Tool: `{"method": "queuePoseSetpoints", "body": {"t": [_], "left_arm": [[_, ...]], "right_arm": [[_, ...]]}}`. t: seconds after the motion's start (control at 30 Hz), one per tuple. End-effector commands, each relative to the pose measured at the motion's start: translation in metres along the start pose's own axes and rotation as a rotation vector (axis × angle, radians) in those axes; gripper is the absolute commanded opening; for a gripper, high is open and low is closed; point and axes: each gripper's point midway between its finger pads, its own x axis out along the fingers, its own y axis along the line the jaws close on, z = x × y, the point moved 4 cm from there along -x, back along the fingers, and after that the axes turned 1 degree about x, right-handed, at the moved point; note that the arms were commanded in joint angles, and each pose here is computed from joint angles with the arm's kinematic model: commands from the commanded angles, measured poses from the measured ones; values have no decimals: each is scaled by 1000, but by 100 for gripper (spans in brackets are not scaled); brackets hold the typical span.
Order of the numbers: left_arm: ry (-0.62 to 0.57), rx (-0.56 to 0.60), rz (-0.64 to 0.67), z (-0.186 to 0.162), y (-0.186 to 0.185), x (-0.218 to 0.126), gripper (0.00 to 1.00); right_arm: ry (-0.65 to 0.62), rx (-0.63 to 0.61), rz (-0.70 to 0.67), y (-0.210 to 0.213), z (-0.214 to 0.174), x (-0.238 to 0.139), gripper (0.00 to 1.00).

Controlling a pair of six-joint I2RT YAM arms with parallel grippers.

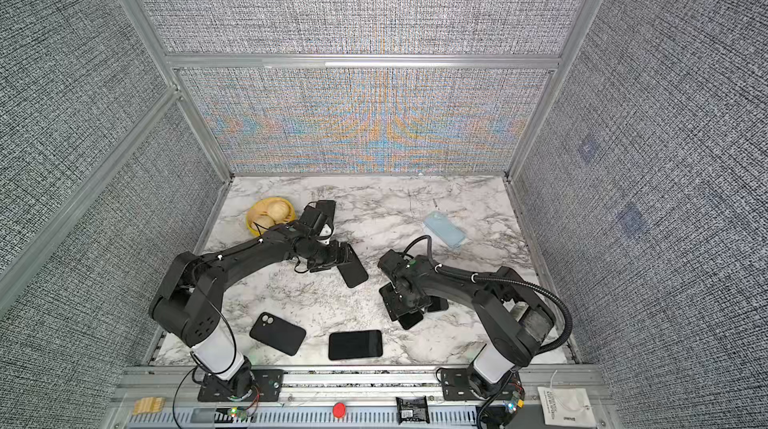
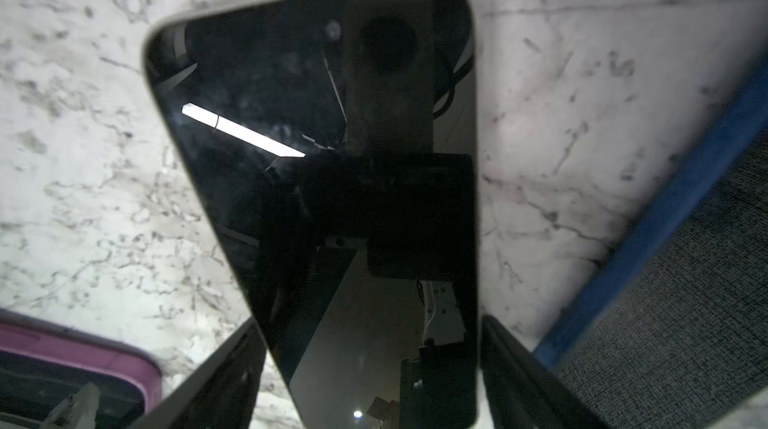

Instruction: Put the phone into the phone case

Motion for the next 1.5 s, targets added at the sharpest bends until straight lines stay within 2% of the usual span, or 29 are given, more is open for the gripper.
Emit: {"method": "queuePoseSetpoints", "body": {"t": [0.0,0.13,0.4,0.7,1.0,1.47], "left_arm": [[-1,13,-11,2,-2,1,88],[-2,12,-8,1,0,1,88],[20,-5,-46,-1,-3,8,87],[60,-8,-221,-4,-22,16,76],[99,5,-350,-6,-32,29,55],[131,-19,-468,0,-39,52,47]], "right_arm": [[6,1,17,4,0,7,83],[16,3,-4,4,0,12,83],[-36,-15,-11,6,11,3,74],[-153,-47,59,14,44,-6,69],[-227,-41,147,18,60,-5,67],[-295,-22,213,14,64,-16,66]]}}
